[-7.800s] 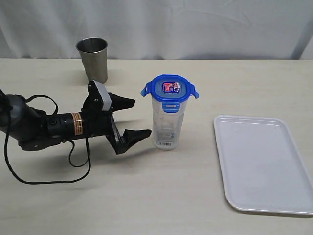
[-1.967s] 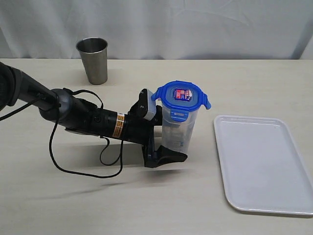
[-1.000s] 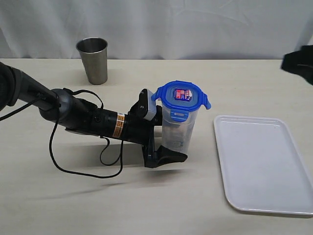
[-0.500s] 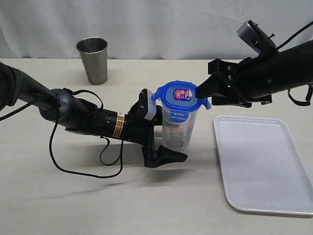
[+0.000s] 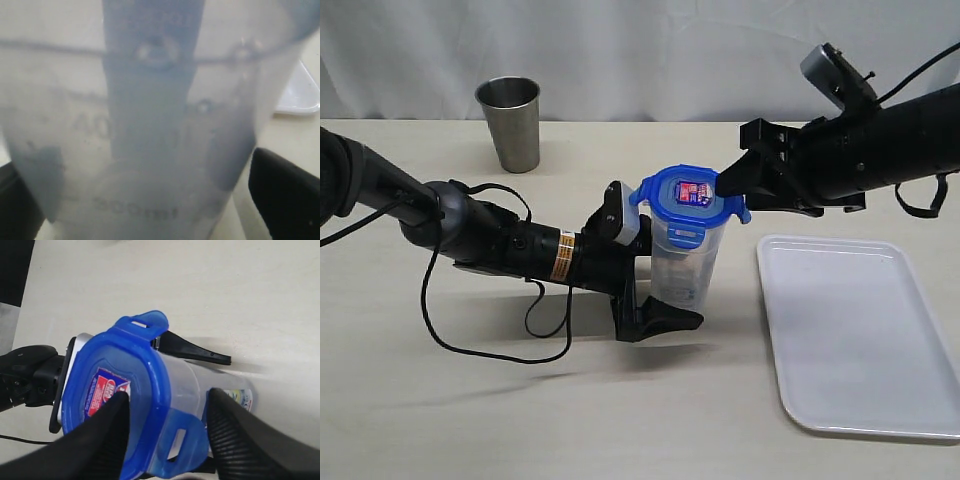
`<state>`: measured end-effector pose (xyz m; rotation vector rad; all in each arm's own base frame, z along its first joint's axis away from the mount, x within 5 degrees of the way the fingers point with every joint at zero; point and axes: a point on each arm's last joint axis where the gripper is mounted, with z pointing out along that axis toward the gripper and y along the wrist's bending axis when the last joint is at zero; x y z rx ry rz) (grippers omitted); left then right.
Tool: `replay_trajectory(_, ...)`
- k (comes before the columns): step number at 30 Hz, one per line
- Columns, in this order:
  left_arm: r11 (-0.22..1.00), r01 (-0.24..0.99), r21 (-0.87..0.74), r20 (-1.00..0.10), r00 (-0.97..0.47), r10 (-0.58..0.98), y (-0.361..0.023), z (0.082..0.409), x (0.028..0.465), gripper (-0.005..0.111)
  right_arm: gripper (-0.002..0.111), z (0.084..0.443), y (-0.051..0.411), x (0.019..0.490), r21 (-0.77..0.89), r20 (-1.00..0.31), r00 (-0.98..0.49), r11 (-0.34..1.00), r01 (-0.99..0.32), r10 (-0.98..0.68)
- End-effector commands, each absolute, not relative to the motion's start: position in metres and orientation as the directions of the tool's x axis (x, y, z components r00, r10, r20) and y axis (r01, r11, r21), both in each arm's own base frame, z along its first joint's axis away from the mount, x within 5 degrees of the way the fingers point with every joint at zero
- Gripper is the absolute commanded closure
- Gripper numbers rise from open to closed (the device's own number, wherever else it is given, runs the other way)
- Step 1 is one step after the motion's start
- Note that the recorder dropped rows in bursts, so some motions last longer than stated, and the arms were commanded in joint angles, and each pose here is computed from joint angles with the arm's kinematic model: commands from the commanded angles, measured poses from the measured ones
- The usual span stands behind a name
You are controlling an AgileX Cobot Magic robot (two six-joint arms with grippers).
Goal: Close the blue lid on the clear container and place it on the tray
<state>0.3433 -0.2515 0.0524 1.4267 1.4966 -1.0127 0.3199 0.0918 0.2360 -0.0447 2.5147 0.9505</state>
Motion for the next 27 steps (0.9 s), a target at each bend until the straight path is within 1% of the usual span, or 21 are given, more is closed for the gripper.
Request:
replay_trajectory(1,0.043,0.999,-0.009,-0.941,-0.023,0.338,-0.252,0.054,0.345,0.003,0.062,0.228,0.092,0.325,0.623,-0.407,-0.905,0.762,-0.176,0.124)
replay_trajectory(7,0.043,0.999,-0.009,-0.941,-0.023,0.338,-0.252,0.054,0.345,0.003,0.062,0.222,0.093,0.327,0.626,-0.39,-0.912,0.762,-0.164,0.125)
replay_trajectory(13,0.043,0.999,-0.009,-0.941,-0.023,0.338,-0.252,0.054,0.345,0.003,0.062,0.223,0.091,0.328,0.609,-0.416,-0.9,0.774,-0.173,0.126)
replay_trajectory(18,0.043,0.999,-0.009,-0.941,-0.023,0.338,-0.252,0.054,0.345,0.003,0.062,0.236,0.094,0.333,0.596,-0.453,-0.888,0.767,-0.237,0.077)
replay_trajectory(20,0.043,0.999,-0.009,-0.941,-0.023,0.338,-0.252,0.054,0.345,0.003,0.062,0.244,0.094,0.336,0.596,-0.465,-0.882,0.765,-0.245,0.08)
replay_trajectory(22,0.043,0.999,-0.009,-0.941,-0.023,0.338,-0.252,0.054,0.345,0.003,0.062,0.248,0.092,0.339,0.565,-0.473,-0.879,0.787,-0.248,0.062)
replay_trajectory(27,0.044,0.999,-0.009,-0.941,-0.024,0.337,-0.252,0.054,0.345,0.003,0.062,0.253,0.083,0.343,0.469,-0.457,-0.889,0.859,-0.207,0.035)
